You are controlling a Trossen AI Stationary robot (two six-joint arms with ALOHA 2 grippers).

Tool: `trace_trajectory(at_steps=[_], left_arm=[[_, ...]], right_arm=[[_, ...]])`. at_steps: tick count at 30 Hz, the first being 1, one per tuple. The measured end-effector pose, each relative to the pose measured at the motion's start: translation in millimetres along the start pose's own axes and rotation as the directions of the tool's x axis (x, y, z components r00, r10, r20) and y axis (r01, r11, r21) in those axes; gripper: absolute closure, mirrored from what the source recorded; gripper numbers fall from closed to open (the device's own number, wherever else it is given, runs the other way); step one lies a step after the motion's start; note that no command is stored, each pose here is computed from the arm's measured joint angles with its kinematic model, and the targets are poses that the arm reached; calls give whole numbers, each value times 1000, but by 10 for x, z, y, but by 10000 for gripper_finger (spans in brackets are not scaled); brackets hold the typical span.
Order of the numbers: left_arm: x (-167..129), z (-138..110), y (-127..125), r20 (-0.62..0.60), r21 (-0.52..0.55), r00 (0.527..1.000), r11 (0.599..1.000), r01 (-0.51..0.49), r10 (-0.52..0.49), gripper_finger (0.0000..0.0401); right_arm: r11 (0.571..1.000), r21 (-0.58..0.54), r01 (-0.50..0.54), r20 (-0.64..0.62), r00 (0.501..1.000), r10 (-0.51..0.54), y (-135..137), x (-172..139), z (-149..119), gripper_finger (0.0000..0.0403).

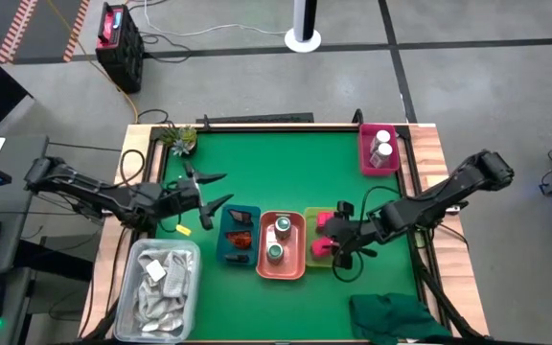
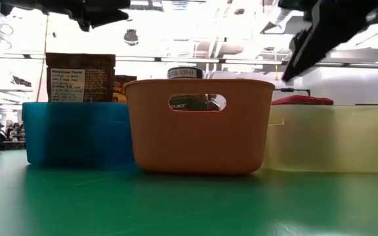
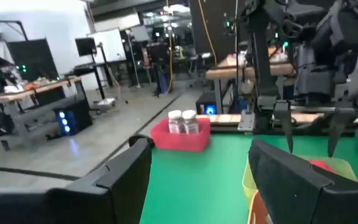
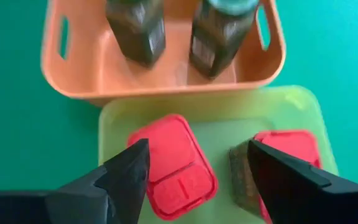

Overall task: Sort spices by type
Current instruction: Return to Home Position

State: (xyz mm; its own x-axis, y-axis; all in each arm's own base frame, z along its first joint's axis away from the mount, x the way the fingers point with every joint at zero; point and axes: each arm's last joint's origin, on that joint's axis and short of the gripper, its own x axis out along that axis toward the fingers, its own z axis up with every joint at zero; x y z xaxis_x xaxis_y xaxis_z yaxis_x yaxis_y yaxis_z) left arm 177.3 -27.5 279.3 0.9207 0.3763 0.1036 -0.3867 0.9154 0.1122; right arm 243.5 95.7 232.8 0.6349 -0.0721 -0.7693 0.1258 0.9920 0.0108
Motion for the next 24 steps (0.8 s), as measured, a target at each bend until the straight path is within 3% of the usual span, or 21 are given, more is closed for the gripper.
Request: trace_trajectory(at_steps=[5, 9, 20, 24], left_arm=[[-118, 18, 71, -8, -7, 1000, 1000, 10, -10, 145], [-235, 41, 132, -24, -29, 999, 999, 28, -29, 145], [-418, -211, 215, 66, -91, 997, 995, 35, -29, 145], [-489, -260, 240, 68, -145, 993, 983, 109, -100, 145]], right_arm=[[999, -15, 48, 91, 995, -47, -90, -334, 29, 107], [994, 6, 105, 210, 972, -104, -202, -612, -116, 107], [994, 104, -20, 430, 902, -27, -546, -846, -653, 107], [993, 117, 0, 510, 858, -60, -681, -965, -785, 107]])
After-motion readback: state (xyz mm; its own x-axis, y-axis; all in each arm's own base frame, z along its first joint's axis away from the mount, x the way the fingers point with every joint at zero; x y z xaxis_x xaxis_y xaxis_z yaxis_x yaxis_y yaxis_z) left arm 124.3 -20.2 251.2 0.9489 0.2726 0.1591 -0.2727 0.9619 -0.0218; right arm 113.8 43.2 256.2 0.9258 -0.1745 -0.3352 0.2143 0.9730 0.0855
